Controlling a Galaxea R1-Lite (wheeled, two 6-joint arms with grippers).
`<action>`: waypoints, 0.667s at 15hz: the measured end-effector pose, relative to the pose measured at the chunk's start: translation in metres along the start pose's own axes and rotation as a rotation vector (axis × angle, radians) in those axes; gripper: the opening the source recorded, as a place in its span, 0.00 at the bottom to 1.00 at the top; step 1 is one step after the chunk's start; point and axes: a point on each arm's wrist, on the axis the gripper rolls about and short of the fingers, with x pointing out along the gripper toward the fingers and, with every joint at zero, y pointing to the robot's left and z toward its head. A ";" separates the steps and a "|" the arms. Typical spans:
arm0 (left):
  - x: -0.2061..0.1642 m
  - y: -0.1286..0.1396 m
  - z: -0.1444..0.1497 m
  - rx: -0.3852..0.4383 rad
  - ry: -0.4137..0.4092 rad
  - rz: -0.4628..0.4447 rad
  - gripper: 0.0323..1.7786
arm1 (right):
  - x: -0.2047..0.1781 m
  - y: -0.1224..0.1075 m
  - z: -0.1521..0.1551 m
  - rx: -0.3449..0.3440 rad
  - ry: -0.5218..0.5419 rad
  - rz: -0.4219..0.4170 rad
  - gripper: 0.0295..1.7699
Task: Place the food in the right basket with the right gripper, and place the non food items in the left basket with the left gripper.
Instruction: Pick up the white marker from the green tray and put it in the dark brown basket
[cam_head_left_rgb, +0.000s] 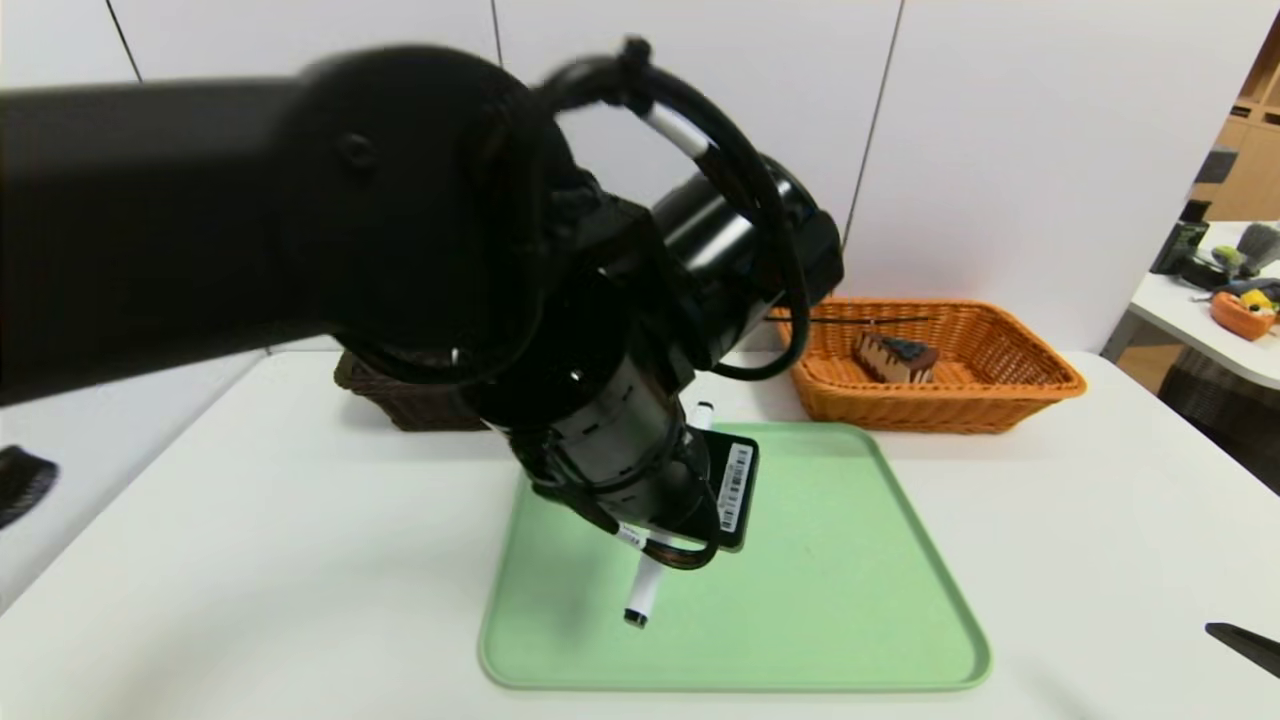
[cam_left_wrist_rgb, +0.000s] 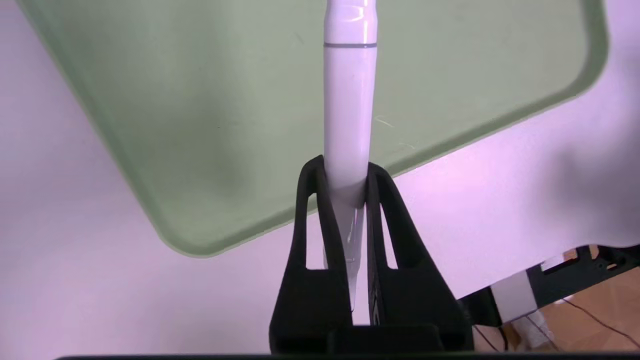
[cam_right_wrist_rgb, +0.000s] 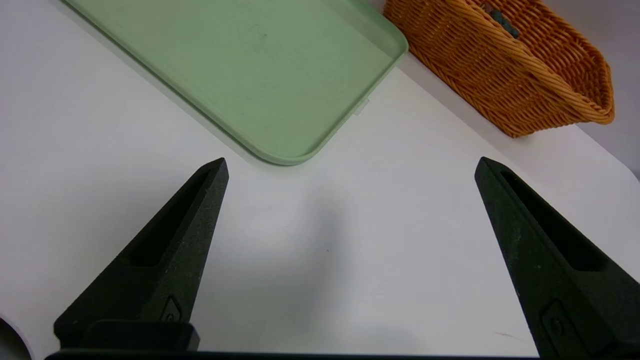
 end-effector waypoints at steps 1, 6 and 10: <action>-0.013 0.002 0.000 0.052 -0.031 -0.008 0.07 | 0.000 0.000 0.000 -0.002 0.000 0.000 0.96; -0.064 0.026 -0.001 0.378 -0.138 -0.052 0.07 | 0.001 0.000 0.000 -0.016 0.003 0.000 0.96; -0.079 0.063 0.008 0.628 -0.169 -0.076 0.07 | 0.001 0.000 0.000 -0.017 0.007 -0.004 0.96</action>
